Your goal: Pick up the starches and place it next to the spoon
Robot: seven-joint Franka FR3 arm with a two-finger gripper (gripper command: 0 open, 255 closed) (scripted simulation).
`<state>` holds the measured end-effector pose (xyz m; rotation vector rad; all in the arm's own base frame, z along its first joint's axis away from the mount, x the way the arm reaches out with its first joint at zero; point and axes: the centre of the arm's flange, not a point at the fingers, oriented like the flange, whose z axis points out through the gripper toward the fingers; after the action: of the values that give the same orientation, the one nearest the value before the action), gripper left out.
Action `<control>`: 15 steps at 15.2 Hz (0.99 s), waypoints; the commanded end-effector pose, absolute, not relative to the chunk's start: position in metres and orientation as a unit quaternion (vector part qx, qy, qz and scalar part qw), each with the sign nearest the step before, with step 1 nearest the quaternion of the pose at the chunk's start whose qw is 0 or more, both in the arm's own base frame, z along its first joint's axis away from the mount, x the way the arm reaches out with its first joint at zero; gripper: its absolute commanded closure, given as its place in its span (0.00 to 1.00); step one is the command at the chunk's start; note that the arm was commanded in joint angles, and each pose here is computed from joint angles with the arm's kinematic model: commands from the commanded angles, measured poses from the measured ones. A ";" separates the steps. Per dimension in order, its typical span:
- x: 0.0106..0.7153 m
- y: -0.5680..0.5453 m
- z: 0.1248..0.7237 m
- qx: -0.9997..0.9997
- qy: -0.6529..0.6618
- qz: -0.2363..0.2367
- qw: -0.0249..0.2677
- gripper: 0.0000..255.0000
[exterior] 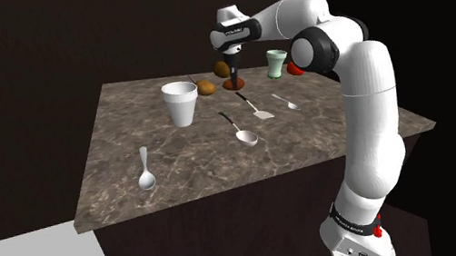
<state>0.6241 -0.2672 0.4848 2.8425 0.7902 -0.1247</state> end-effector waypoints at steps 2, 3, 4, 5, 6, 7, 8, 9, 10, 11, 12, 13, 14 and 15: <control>0.624 -0.267 0.500 0.958 0.266 -0.042 0.094 1.00; 0.624 -0.267 0.506 0.958 0.266 -0.042 0.094 1.00; 0.624 -0.267 0.511 0.958 0.266 -0.042 0.094 1.00; 0.624 -0.267 0.516 0.958 0.266 -0.042 0.094 1.00; 0.624 -0.267 0.522 0.958 0.266 -0.042 0.094 1.00; 0.624 -0.267 0.527 0.958 0.266 -0.042 0.094 1.00; 0.624 -0.267 0.532 0.958 0.266 -0.042 0.094 1.00; 0.624 -0.267 0.537 0.958 0.266 -0.042 0.094 1.00; 0.624 -0.267 0.543 0.958 0.266 -0.042 0.094 1.00; 0.624 -0.267 0.548 0.958 0.266 -0.042 0.094 1.00; 0.624 -0.267 0.553 0.958 0.266 -0.042 0.094 1.00; 0.624 -0.267 0.559 0.958 0.266 -0.042 0.094 1.00; 0.624 -0.267 0.564 0.958 0.266 -0.042 0.094 1.00; 0.624 -0.267 0.569 0.958 0.266 -0.042 0.094 1.00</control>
<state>0.6248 -0.2673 0.5633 2.8421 0.7898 -0.1242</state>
